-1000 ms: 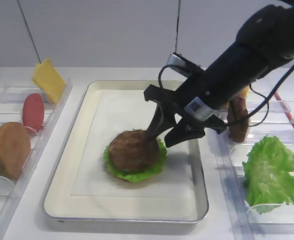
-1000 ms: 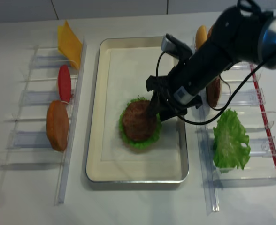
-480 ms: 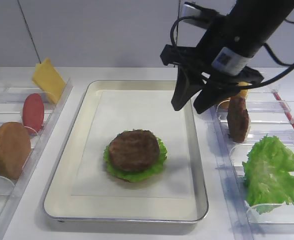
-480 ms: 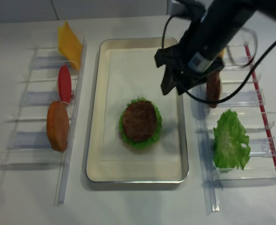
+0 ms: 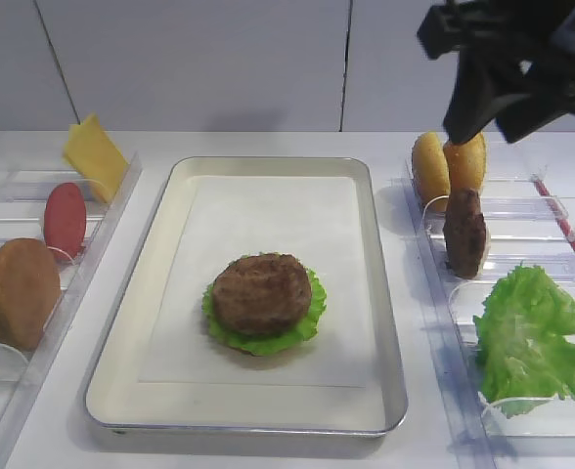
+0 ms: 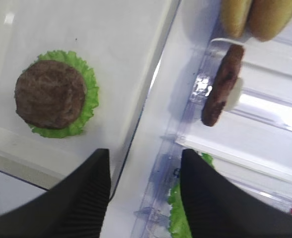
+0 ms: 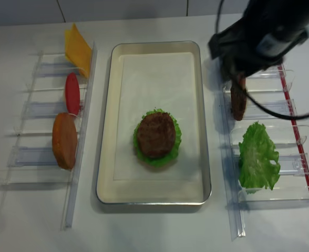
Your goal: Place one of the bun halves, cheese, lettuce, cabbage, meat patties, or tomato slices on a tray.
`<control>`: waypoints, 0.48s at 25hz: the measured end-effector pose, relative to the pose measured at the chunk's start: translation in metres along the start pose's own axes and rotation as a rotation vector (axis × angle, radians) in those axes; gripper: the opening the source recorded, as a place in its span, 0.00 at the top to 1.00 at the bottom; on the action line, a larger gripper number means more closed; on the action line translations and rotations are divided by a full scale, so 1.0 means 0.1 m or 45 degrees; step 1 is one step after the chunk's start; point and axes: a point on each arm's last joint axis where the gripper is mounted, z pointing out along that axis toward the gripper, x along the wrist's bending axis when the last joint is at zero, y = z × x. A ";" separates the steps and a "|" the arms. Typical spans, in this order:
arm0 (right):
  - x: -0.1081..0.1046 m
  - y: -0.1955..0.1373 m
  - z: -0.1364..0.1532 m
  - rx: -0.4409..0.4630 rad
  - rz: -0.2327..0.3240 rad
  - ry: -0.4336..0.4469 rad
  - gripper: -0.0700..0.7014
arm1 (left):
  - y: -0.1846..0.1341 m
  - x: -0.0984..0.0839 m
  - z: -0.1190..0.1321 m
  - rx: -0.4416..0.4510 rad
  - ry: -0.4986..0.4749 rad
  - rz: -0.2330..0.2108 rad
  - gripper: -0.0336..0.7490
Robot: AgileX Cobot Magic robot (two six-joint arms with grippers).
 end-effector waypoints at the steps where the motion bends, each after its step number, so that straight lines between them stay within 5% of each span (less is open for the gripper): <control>1: -0.01 -0.04 -0.11 -0.039 -0.011 -0.028 0.44 | 0.00 0.00 0.00 0.000 0.000 0.000 0.66; 12: -0.15 -1.07 -0.79 -0.293 -0.094 -0.171 0.44 | 0.00 0.00 0.00 0.000 0.000 0.000 0.66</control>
